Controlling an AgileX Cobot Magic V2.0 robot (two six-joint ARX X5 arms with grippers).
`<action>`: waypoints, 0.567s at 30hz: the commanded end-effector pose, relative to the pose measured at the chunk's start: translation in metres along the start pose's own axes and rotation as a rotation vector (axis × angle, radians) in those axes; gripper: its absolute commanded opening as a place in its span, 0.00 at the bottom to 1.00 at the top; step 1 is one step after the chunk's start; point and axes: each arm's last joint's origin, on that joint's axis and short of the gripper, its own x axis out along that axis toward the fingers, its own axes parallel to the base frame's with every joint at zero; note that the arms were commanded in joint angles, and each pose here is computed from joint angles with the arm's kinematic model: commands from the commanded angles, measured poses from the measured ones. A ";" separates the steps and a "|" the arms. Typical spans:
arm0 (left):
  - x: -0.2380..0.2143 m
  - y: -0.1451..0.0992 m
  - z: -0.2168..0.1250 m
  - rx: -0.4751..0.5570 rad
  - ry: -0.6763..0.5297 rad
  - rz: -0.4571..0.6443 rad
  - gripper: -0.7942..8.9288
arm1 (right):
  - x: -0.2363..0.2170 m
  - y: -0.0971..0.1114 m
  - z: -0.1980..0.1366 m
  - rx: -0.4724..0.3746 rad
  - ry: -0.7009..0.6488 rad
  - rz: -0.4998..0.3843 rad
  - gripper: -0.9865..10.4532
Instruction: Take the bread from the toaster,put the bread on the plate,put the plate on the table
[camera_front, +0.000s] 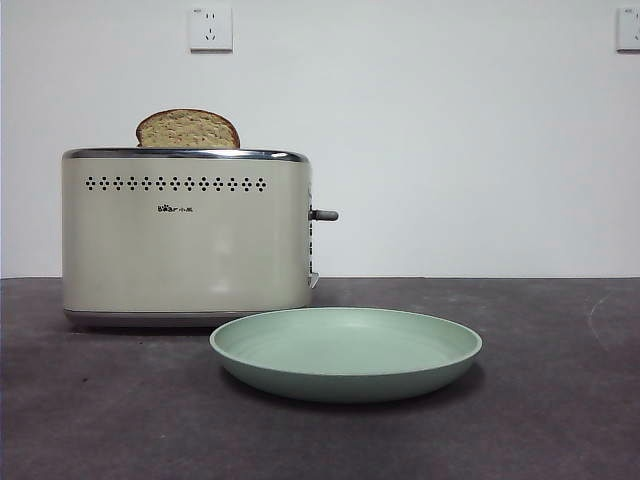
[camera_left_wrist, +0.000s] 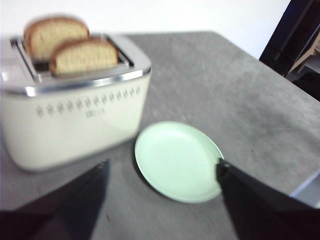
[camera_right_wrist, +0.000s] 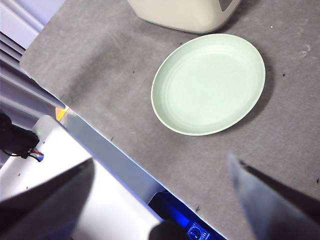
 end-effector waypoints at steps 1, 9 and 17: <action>0.003 0.003 0.008 0.065 -0.041 0.002 0.70 | 0.000 0.000 0.001 -0.004 -0.002 -0.001 0.64; 0.037 0.028 0.034 0.223 -0.102 -0.011 0.70 | 0.005 -0.004 0.003 0.012 0.020 0.002 0.64; 0.098 0.061 0.056 0.350 -0.175 -0.010 0.70 | 0.010 -0.008 0.006 0.030 0.043 0.004 0.64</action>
